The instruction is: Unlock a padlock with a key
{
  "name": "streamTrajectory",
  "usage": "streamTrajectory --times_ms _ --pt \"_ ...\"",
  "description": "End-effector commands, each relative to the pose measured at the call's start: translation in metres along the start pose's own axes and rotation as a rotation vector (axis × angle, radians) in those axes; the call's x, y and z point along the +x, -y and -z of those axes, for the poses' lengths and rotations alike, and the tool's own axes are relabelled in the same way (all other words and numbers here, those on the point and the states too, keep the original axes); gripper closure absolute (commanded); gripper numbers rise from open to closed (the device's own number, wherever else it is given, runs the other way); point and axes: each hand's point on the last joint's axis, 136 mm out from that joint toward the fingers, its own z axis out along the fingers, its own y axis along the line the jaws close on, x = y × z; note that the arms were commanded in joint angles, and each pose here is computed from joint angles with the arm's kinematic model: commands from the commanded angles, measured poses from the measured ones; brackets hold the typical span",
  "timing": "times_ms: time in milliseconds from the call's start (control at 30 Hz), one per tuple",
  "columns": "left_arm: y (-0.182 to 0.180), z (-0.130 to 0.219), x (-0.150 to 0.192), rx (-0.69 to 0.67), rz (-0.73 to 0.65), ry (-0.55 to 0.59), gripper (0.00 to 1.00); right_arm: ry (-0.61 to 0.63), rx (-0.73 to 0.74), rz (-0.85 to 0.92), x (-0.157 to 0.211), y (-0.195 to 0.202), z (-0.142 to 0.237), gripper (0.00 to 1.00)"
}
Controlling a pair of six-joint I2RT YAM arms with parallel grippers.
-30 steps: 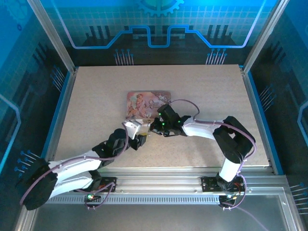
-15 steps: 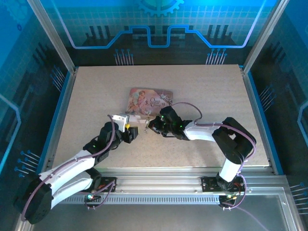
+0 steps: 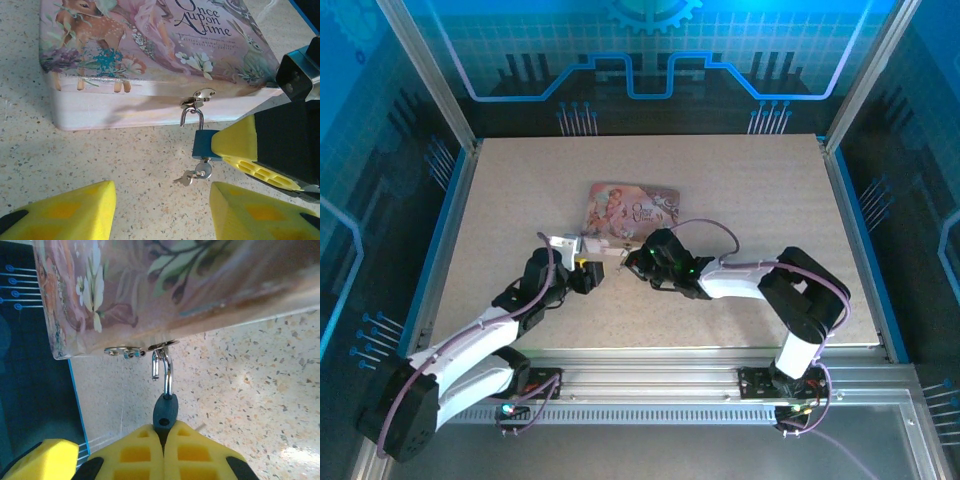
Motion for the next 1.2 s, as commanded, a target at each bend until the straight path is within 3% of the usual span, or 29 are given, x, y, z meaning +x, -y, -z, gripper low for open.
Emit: streamTrajectory --times_ms 0,867,1167 --pt "0.007 0.003 -0.010 0.035 0.015 0.017 0.47 0.066 0.078 -0.113 -0.002 0.031 0.002 1.00" --pt "0.010 0.011 -0.008 0.078 0.012 0.022 0.47 0.411 -0.057 -0.228 -0.033 0.002 0.026 1.00" --pt "0.010 0.013 -0.006 0.086 0.006 0.019 0.47 0.595 -0.014 -0.322 -0.044 0.008 0.035 1.00"
